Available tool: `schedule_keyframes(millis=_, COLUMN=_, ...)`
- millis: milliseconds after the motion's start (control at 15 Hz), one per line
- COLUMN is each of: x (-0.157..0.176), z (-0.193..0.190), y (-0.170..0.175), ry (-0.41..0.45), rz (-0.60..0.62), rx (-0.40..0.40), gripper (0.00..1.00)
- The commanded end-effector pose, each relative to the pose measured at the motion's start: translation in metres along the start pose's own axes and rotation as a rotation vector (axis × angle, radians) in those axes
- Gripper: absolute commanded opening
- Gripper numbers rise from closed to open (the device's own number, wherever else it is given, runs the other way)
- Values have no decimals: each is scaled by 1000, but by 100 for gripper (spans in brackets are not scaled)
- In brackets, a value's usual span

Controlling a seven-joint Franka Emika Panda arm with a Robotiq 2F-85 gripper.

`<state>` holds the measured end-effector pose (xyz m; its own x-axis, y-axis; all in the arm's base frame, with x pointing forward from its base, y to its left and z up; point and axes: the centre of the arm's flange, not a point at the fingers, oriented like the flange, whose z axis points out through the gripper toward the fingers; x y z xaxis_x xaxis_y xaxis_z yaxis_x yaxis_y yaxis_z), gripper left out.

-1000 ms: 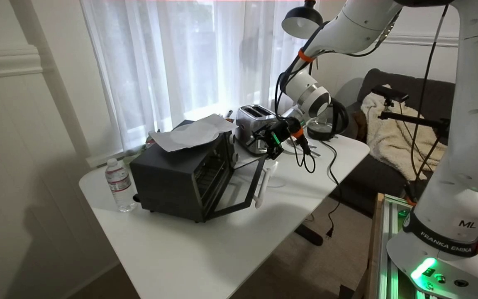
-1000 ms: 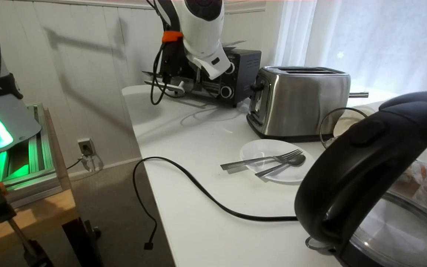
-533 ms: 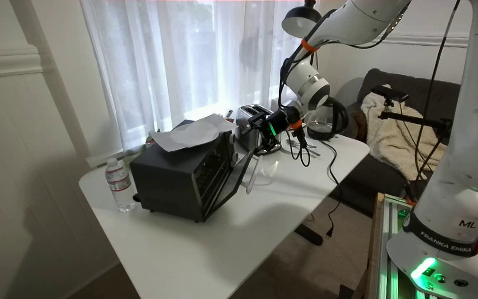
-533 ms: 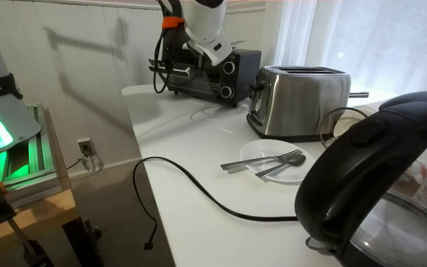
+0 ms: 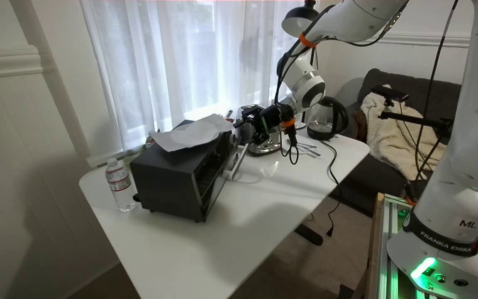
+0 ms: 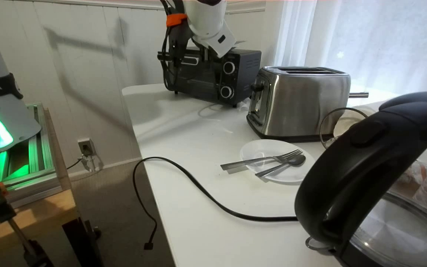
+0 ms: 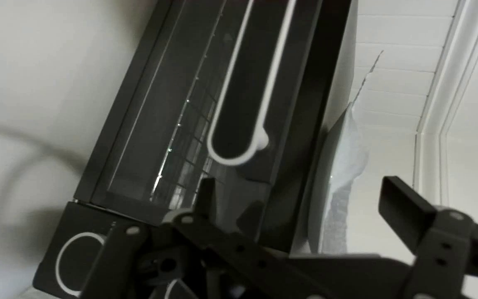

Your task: Close the door to the oven

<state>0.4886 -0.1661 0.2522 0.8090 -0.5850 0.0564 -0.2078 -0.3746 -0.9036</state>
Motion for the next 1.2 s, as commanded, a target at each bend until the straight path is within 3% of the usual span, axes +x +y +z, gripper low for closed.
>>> schedule_keyframes(millis=0, x=4, z=16, y=-11, ry=47, rz=-44, rx=33, gripper=100)
schedule_keyframes(millis=267, x=3, z=18, y=-17, ry=38, rz=-54, rx=10, gripper=100)
schedule_keyframes(millis=467, x=-7, z=6, y=-25, ry=-33, rz=-8, rx=-68, gripper=100)
schedule_keyframes(millis=733, x=-27, z=-24, y=-53, ry=-174, rz=45, rx=-269, gripper=100)
schedule_keyframes(millis=1133, x=-45, z=-68, y=-122, ry=-218, rz=-42, rx=-617, gripper=100)
